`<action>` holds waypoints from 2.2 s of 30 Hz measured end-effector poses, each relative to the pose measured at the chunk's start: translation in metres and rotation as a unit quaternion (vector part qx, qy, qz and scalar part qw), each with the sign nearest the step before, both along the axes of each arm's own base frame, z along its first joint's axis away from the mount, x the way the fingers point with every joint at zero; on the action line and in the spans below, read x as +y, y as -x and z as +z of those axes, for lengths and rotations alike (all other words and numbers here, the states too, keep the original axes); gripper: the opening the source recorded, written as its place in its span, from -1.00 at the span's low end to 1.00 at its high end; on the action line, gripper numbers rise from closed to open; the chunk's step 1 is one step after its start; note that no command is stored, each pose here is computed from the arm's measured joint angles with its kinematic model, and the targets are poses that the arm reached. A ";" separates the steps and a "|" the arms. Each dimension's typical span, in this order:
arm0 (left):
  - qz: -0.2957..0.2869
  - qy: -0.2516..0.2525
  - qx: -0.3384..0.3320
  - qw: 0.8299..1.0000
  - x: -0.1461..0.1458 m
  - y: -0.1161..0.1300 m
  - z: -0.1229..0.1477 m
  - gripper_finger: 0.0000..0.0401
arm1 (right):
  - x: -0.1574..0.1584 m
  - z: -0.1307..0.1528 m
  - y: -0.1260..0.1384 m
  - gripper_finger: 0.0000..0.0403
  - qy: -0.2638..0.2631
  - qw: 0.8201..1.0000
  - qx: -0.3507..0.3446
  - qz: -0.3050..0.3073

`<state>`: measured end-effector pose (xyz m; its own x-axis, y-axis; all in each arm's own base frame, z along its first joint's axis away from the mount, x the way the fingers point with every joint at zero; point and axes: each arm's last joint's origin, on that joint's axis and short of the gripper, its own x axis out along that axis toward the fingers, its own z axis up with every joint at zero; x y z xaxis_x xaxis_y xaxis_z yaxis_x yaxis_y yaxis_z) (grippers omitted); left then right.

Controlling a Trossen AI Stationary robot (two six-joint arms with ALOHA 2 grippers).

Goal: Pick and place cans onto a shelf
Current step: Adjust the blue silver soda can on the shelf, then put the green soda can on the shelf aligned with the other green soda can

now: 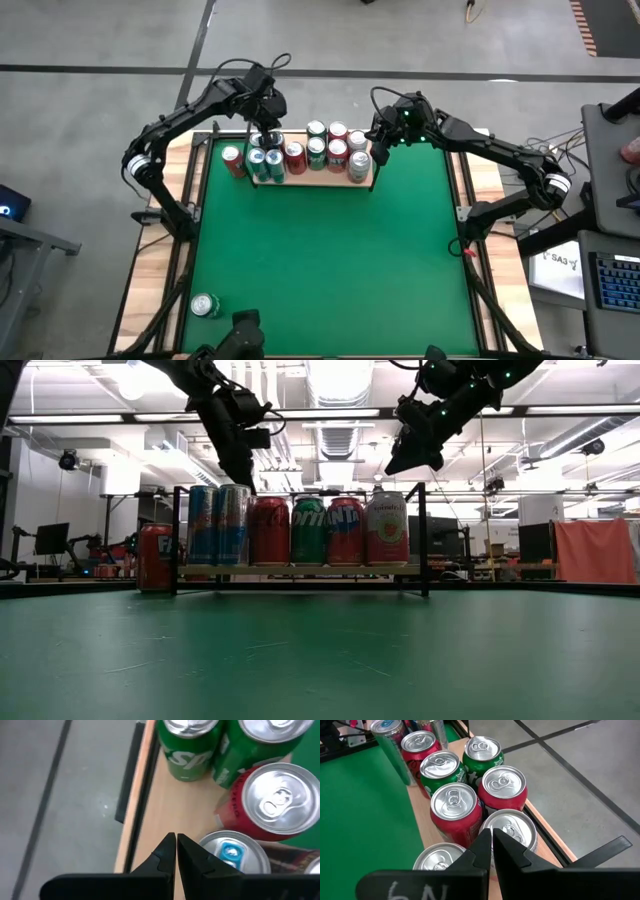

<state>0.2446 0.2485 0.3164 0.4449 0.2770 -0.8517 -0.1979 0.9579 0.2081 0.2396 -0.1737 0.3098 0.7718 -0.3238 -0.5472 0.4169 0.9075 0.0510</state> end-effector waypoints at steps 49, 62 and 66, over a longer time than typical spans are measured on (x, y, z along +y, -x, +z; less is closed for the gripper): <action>-0.015 0.000 -0.063 0.998 -0.039 0.014 0.042 -1.00 | 0.014 0.000 -0.010 -0.95 -0.022 1.000 -0.011 0.012; -0.094 -0.013 -0.192 0.977 -0.128 0.028 0.057 -1.00 | 0.070 0.015 -0.047 -0.95 0.012 0.991 -0.088 0.096; -0.110 -0.019 -0.235 0.966 -0.151 0.040 0.046 -1.00 | 0.087 0.019 -0.054 -0.95 0.033 0.990 -0.104 0.092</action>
